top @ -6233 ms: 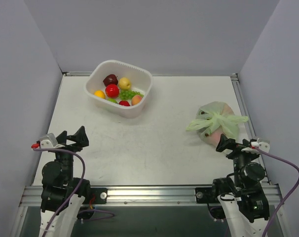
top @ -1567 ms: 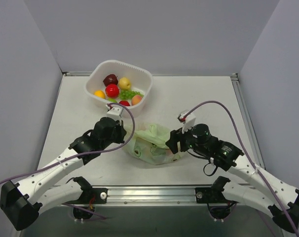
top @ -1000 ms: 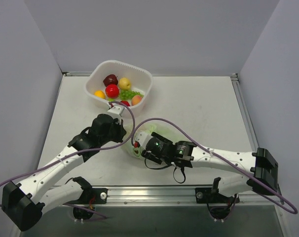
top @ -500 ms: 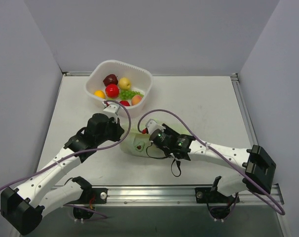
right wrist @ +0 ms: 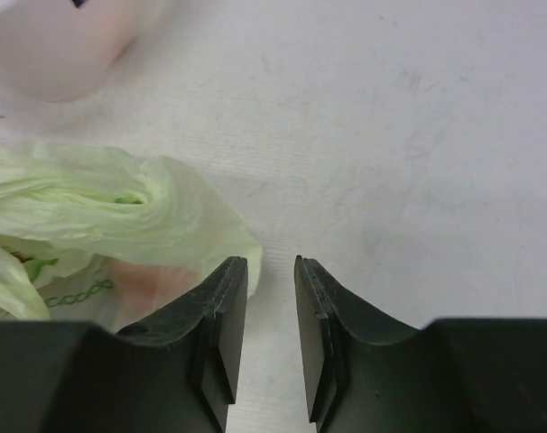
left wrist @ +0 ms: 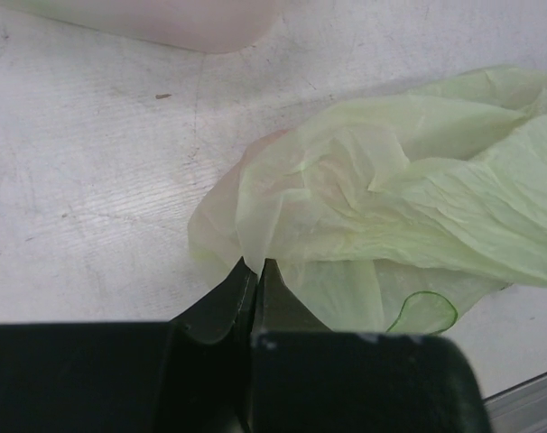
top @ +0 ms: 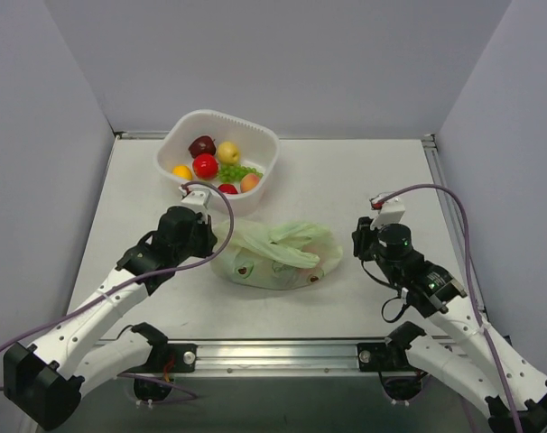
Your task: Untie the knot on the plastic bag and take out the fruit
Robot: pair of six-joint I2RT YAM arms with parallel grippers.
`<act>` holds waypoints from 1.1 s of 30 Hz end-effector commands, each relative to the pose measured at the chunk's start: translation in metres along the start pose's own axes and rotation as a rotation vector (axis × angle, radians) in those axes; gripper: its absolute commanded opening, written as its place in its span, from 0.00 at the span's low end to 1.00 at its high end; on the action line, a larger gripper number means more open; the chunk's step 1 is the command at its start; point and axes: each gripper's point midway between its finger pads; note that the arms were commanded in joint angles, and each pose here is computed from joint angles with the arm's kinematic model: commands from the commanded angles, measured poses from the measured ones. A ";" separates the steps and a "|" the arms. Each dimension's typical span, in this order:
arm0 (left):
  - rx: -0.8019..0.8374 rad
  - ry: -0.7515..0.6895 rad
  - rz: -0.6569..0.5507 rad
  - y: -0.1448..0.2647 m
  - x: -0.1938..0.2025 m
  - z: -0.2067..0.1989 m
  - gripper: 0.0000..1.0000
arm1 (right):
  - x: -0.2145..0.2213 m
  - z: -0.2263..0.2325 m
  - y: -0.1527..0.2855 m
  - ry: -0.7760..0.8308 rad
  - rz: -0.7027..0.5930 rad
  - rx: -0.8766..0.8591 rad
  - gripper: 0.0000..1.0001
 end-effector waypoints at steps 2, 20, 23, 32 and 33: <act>-0.046 0.052 -0.025 0.001 -0.002 0.009 0.00 | -0.008 0.036 0.016 -0.150 -0.027 -0.227 0.34; 0.287 -0.029 -0.236 0.052 -0.030 -0.081 0.96 | -0.009 0.104 0.031 0.232 0.065 -0.471 0.81; 0.252 -0.144 -0.263 0.054 -0.026 -0.100 0.96 | -0.005 0.108 0.013 0.285 0.100 -0.417 0.81; 0.167 -0.325 -0.366 0.042 -0.018 -0.126 0.97 | -0.011 0.104 -0.019 0.235 0.078 -0.262 0.15; 0.148 -0.335 -0.377 0.040 -0.019 -0.126 0.97 | -0.016 0.105 -0.016 0.207 0.063 -0.266 0.08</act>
Point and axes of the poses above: each gripper's point midway between its finger pads, its own y axis back along the fingers, its own z axis along the line the jaws close on, x = y × z, and after that the axes turned 4 degrees about -y, right-handed
